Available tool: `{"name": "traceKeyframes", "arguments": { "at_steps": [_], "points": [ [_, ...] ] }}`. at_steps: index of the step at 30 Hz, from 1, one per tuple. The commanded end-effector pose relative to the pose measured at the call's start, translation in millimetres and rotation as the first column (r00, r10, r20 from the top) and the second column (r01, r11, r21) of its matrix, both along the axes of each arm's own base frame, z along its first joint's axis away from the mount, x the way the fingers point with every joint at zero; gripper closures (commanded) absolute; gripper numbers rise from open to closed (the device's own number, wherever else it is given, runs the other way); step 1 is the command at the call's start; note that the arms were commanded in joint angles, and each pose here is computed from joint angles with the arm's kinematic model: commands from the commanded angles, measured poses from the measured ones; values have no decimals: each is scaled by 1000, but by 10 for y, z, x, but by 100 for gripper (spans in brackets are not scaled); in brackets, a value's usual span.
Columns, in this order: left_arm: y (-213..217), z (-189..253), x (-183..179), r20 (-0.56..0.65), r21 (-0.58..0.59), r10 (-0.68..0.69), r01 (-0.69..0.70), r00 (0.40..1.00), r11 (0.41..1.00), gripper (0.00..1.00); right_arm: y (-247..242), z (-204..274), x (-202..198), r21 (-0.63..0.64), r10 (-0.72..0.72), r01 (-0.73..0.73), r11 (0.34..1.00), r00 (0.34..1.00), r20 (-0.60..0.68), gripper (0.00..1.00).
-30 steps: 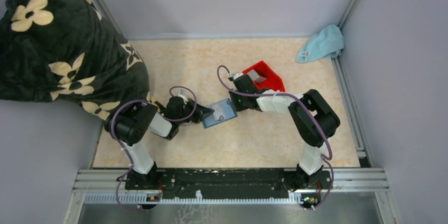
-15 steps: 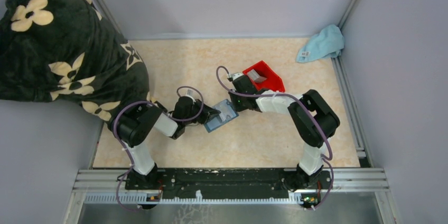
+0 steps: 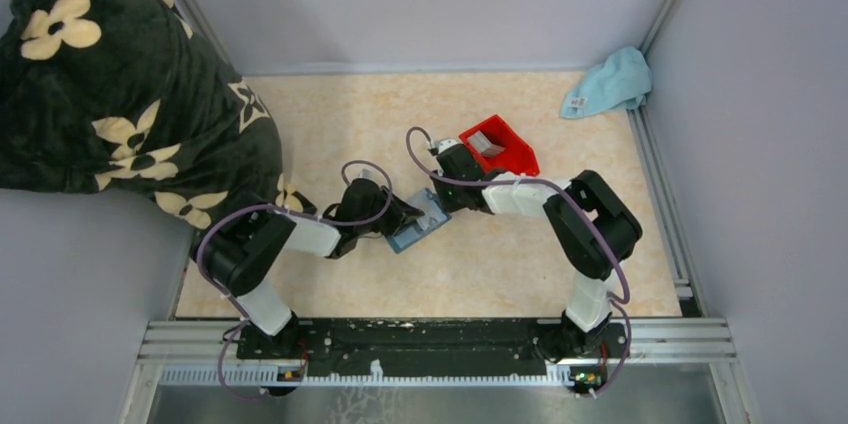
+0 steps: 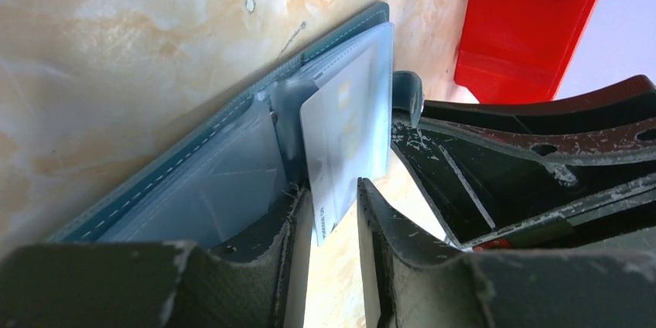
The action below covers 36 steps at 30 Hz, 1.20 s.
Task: Put the credit cards into the card holder
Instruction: Insert the credit card into the card holder.
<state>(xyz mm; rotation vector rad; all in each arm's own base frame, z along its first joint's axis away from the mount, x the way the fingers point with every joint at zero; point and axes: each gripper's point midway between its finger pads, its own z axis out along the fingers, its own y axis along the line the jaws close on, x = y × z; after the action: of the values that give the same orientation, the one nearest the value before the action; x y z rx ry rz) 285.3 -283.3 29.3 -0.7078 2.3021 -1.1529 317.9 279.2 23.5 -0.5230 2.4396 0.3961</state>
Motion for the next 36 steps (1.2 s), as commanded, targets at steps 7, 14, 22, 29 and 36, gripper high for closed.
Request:
{"name": "traceKeyframes", "arguments": {
  "at_steps": [7, 14, 22, 29, 36],
  "points": [
    [46, -310, -170, -123, 144, -25, 43, 992, 989, 65, 31, -364, -493, -75, 32, -42, 996, 990, -134, 78],
    [49, -329, -134, -135, 188, -29, 54, 990, 981, 65, 142, -371, -668, -58, 28, -37, 998, 989, -143, 78],
    [111, -439, -132, -192, 301, -49, 106, 980, 948, 63, 285, -304, -800, -28, 35, -40, 999, 990, -137, 77],
    [396, -556, -182, -243, 475, -25, 142, 970, 868, 50, 340, -168, -776, -8, 32, -33, 999, 993, -111, 76],
    [584, -213, -82, -153, 553, 11, 76, 988, 830, 44, 307, -52, -685, -24, 4, -6, 1000, 998, -67, 73]
  ]
}}
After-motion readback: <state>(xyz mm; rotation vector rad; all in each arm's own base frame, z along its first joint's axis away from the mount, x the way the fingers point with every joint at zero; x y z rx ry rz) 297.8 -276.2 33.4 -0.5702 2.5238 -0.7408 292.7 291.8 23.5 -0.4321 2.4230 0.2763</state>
